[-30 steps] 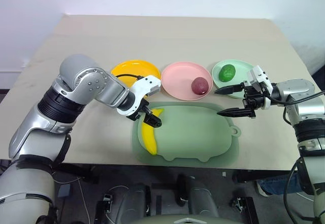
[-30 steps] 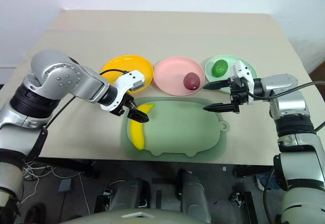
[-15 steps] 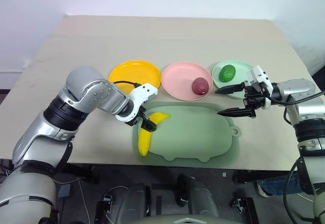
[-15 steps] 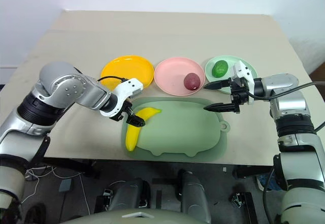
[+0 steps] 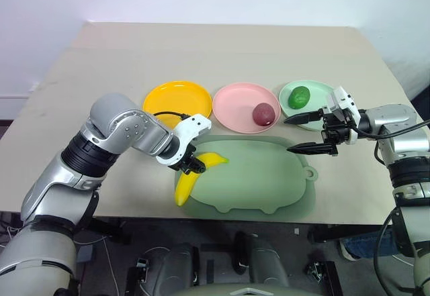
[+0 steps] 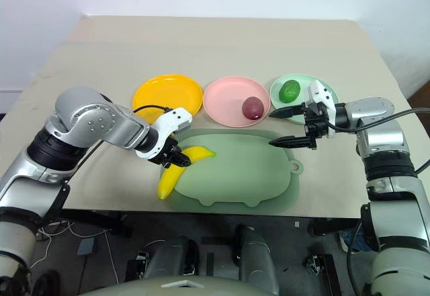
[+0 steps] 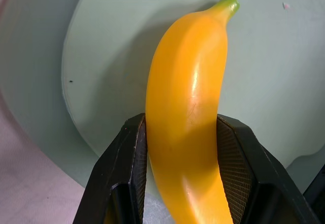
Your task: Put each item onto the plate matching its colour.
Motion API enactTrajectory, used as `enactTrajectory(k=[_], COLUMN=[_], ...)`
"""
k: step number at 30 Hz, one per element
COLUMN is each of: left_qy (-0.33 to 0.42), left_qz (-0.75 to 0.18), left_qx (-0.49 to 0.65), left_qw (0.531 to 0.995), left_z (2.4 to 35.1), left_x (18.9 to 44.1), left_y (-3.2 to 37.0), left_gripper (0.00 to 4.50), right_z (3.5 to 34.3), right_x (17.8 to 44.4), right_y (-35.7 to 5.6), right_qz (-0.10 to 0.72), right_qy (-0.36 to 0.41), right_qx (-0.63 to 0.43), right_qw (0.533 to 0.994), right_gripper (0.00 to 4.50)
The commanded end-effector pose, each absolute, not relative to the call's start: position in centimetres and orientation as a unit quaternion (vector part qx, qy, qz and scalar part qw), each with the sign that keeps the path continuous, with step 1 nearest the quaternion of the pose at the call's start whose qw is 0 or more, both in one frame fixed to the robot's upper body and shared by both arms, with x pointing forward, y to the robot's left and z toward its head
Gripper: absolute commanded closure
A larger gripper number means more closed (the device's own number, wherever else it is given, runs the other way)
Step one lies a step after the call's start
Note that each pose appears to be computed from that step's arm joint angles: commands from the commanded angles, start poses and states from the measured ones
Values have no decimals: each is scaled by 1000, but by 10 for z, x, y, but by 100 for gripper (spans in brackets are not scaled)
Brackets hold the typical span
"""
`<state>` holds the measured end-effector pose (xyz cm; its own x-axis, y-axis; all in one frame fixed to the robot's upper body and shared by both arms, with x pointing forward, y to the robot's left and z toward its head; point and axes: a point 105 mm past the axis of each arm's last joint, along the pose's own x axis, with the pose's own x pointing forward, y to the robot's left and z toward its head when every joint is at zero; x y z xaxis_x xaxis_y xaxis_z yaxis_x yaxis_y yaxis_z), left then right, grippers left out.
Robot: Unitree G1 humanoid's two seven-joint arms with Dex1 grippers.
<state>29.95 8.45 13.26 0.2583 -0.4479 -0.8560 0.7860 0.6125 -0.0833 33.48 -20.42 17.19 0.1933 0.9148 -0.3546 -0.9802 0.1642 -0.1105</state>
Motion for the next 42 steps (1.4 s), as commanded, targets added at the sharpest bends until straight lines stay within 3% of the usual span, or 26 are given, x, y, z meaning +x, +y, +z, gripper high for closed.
enactTrajectory(k=[1,12,19,27,35,41,42], left_qy=[449,369,254,170,140,144,152], left_qz=[-378,-362,-273,-215,-155,-170,-162], left_qx=[199,187,235,189,162,128,117], left_qw=[785,835,898,943,964,966,968], left_z=[142,207,237,233,210,198,195], left_x=[307,335,384,420,447,454,455], left_y=[93,101,133,147,168,164,166], left_gripper=[289,289,289,289,289,289,254], right_z=[187,187,188,188,190,191,191], right_x=[337,339,341,340,340,340,340], right_y=[-207,-208,-206,-204,-204,-205,-206], right_qz=[620,619,620,622,622,621,620], right_qy=[76,78,78,80,80,82,83], right_qx=[-169,-167,-169,-170,-168,-167,-169], right_qw=[762,764,762,760,760,761,761], right_gripper=[0,0,0,0,0,0,0])
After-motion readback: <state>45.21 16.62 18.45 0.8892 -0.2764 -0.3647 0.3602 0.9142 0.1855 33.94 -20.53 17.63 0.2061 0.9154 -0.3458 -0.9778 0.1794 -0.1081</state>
